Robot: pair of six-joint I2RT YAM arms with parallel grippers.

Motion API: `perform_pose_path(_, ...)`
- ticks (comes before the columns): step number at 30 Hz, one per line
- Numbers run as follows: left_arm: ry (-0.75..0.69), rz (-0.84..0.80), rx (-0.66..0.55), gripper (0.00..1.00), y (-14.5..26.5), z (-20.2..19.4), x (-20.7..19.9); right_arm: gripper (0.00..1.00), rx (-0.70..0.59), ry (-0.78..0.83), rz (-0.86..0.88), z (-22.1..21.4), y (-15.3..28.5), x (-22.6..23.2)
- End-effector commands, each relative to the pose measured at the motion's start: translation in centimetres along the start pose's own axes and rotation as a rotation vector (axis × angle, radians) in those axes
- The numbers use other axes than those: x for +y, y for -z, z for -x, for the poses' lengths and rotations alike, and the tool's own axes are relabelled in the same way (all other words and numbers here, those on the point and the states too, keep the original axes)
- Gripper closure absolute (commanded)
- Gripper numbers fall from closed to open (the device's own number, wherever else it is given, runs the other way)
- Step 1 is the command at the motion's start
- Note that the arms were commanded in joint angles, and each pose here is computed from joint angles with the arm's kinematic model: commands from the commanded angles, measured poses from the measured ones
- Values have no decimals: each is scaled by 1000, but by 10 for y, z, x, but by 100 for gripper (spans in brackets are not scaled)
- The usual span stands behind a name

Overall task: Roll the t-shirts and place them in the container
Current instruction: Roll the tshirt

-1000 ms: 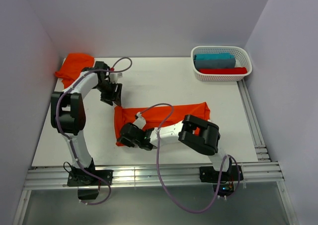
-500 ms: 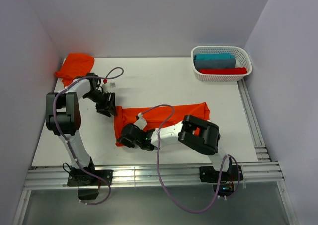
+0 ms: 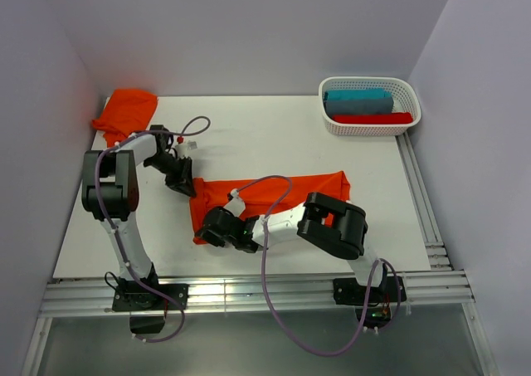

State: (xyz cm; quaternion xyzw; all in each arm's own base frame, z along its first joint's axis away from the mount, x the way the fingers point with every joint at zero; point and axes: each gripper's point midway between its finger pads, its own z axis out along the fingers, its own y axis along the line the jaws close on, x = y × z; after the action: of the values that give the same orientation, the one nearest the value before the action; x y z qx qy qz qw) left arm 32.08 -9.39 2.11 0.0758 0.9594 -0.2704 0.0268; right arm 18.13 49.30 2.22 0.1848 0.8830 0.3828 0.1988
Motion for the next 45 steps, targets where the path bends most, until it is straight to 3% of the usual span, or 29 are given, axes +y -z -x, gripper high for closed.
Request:
perform_pose_path(1,-34,29,-36,90,6,11,-10,97,-37,29,-43,10,3,-2)
perform_pose_path(3,-36,60,-48,99,12,12,-12,88,-60,55,-61,14,5,8)
perform_pose_path(6,-64,127,-61,100,18,14,-16,72,-103,138,-171,20,12,-1)
perform_pose_path(12,-92,211,-48,100,21,12,-17,54,-193,255,-267,33,22,16)
perform_pose_path(19,-91,242,-24,100,21,9,-17,53,-279,376,-329,47,13,45)
perform_pose_path(32,-91,263,-3,100,21,10,-23,53,-472,541,-424,83,-2,46)
perform_pose_path(45,-103,274,7,100,20,9,-31,52,-505,618,-381,83,-11,69)
